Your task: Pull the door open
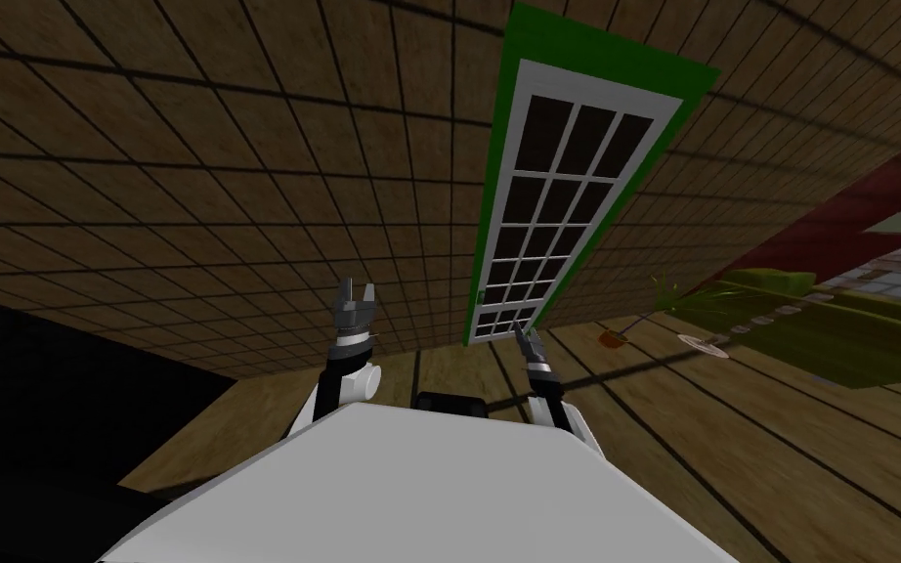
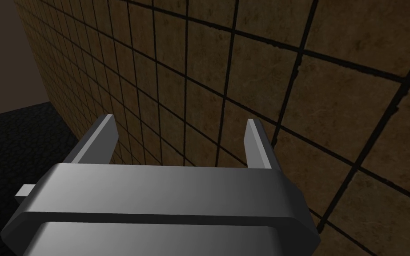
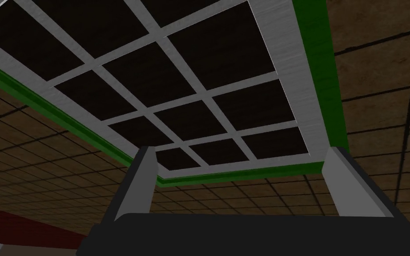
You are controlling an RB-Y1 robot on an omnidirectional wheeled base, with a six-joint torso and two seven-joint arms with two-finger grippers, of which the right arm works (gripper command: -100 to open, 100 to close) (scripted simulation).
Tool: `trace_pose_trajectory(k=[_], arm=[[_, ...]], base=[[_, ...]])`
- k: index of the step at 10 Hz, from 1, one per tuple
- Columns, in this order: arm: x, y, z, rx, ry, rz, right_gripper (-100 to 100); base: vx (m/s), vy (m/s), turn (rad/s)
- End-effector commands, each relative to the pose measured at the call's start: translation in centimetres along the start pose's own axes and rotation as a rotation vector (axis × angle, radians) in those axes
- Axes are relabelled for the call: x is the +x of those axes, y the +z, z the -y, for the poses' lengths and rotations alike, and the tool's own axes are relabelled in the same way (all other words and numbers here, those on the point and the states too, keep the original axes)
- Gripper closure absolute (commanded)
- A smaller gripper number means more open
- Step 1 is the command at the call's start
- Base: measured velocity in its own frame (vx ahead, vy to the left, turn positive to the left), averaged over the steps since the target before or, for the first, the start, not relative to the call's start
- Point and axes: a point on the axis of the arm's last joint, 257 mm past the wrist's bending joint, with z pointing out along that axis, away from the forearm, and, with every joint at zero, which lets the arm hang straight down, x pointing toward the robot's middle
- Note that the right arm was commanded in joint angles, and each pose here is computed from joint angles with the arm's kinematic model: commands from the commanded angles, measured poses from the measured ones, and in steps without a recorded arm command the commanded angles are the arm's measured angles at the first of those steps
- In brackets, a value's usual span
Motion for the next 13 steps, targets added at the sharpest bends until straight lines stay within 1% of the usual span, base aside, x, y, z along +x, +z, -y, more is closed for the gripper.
trace_pose_trajectory(k=[1,2,9,10,11,13], arm=[[0.8,-0.21,1.1,0.011,-0.054,-0.013,-100],[1.0,-0.36,1.3,0.016,-0.053,-0.019,-100],[5.3,-2.16,5.0,0.070,-0.241,-0.101,-100],[5.9,-2.44,5.4,0.076,-0.264,-0.113,-100],[5.9,-2.44,5.4,0.076,-0.264,-0.113,-100],[7.1,-3.03,6.1,0.087,-0.306,-0.137,-100]], base=[[0.082,-0.041,0.160],[0.061,-0.033,0.058],[0.080,-0.040,0.142],[0.091,-0.041,0.137],[0.054,-0.042,0.040],[0.058,-0.041,0.110]])
